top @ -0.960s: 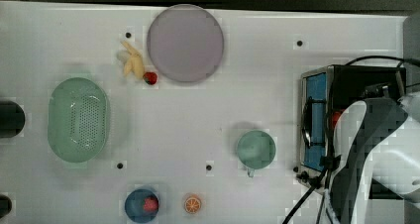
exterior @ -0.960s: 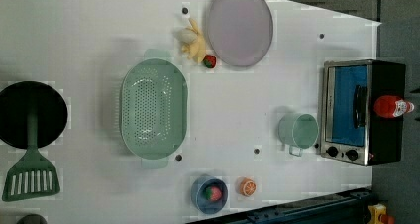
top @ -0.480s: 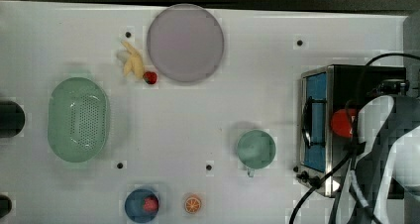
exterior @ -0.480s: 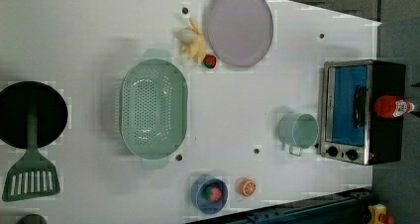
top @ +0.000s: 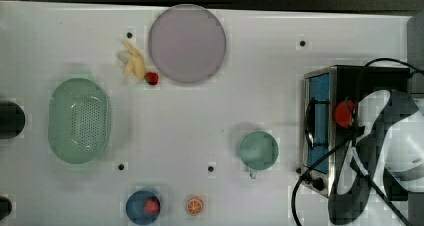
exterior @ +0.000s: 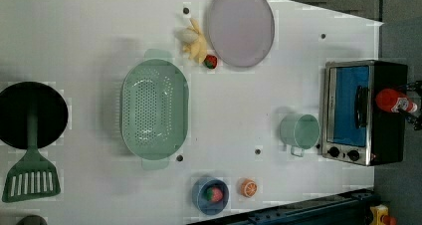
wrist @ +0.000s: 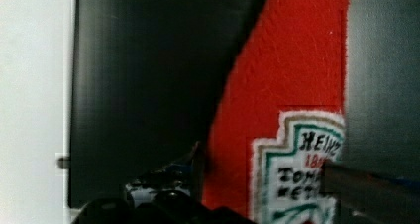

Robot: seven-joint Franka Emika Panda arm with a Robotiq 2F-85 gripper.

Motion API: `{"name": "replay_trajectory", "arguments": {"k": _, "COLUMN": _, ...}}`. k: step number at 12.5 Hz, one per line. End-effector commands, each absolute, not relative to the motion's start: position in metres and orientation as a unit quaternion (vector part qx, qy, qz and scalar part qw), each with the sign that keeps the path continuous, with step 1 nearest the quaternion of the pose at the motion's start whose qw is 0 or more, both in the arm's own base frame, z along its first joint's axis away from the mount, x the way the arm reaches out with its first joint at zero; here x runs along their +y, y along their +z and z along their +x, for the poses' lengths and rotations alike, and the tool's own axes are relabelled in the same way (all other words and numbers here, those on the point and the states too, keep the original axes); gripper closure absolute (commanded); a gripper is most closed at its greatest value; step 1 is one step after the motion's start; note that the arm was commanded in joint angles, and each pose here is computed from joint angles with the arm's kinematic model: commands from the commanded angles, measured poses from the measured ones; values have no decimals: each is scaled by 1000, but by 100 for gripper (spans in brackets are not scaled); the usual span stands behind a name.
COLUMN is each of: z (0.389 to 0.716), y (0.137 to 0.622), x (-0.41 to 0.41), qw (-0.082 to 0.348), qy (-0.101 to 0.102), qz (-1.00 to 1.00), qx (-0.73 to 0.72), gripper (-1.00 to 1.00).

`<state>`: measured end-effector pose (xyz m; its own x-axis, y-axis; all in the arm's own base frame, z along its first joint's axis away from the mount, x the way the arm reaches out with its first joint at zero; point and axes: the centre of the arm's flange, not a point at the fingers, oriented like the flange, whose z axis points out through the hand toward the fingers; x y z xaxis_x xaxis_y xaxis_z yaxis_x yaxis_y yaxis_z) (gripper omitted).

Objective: Pick Ketchup from oven and place it on table.

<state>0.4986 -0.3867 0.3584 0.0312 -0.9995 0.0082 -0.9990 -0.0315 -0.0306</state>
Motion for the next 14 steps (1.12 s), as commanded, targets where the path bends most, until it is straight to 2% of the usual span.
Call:
{"name": "replay_trajectory", "arguments": {"k": 1, "z": 496, "y": 363, "x": -387, "qw": 17, "qy": -14, "qz": -722, "qx": 692, "gripper": -69}}
{"name": "replay_trajectory", "arguments": {"k": 2, "z": 497, "y": 362, "x": -387, "qw": 17, "qy": -15, "qz": -722, "qx": 691, "gripper": -43}}
{"name": "replay_trajectory", "arguments": {"k": 3, "z": 497, "y": 364, "x": -386, "qw": 18, "qy": -16, "qz": -723, "qx": 690, "gripper": -29}}
{"name": "replay_trajectory", "arguments": {"k": 6, "z": 499, "y": 372, "x": -387, "qw": 18, "qy": -21, "qz": -724, "qx": 689, "gripper": -29}}
{"name": "replay_trajectory", "arguments": {"k": 8, "z": 510, "y": 403, "x": -381, "qw": 18, "qy": -41, "qz": -741, "qx": 670, "gripper": -29}}
{"name": "replay_trajectory", "arguments": {"k": 9, "z": 516, "y": 424, "x": -375, "qw": 12, "qy": -44, "qz": -757, "qx": 652, "gripper": -29}}
{"name": "replay_trajectory", "arguments": {"k": 11, "z": 525, "y": 465, "x": -355, "qw": -4, "qy": -38, "qz": -798, "qx": 602, "gripper": -29}}
{"name": "replay_trajectory", "arguments": {"k": 12, "z": 531, "y": 484, "x": -339, "qw": -3, "qy": -33, "qz": -822, "qx": 568, "gripper": -29}}
{"name": "replay_trajectory", "arguments": {"k": 14, "z": 545, "y": 516, "x": -300, "qw": 11, "qy": -37, "qz": -869, "qx": 493, "gripper": -29}}
